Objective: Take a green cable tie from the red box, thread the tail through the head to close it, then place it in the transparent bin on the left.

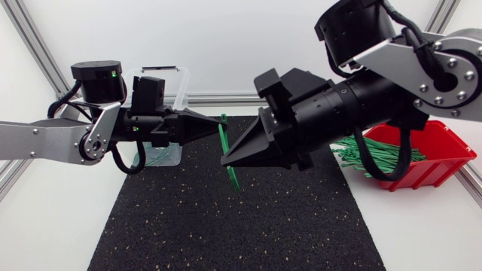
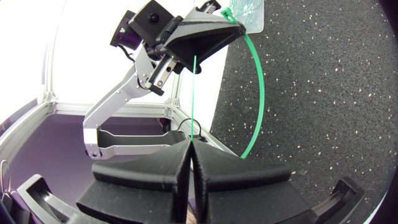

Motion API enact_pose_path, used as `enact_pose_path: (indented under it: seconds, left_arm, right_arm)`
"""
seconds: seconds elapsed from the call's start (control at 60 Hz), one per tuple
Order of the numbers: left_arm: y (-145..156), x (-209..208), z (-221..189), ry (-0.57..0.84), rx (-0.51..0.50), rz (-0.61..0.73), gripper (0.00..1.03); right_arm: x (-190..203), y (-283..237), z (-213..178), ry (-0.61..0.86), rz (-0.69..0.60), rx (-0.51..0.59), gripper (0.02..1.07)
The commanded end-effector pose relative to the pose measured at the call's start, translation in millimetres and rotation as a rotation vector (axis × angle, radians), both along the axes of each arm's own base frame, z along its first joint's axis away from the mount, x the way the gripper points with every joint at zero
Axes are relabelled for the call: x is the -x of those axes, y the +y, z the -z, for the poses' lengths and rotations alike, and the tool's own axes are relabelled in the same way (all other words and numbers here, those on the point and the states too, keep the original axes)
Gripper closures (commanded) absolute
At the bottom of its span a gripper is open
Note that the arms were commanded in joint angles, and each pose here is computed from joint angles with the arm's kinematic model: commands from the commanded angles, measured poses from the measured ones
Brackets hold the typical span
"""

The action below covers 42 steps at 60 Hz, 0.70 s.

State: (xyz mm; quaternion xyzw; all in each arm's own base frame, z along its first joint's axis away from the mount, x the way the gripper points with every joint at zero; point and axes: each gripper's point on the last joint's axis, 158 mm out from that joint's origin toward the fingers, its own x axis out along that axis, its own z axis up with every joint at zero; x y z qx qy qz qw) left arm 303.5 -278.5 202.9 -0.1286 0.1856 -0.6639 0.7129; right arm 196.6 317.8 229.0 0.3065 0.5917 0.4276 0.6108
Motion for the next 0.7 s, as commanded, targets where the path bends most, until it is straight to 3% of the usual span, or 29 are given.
enact_pose_path:
  seconds: [0.0, 0.683]
  left_arm:
    - [-0.3, 5.7, 15.7, 0.049, -0.004, 0.012, 1.00]
    - [7.9, 0.2, 14.3, 0.116, 0.035, -0.026, 1.00]
  right_arm:
    - [4.0, 0.1, 0.9, 0.076, 0.041, -0.020, 1.02]
    - [4.5, 7.4, -5.6, 0.281, 0.070, -0.067, 1.02]
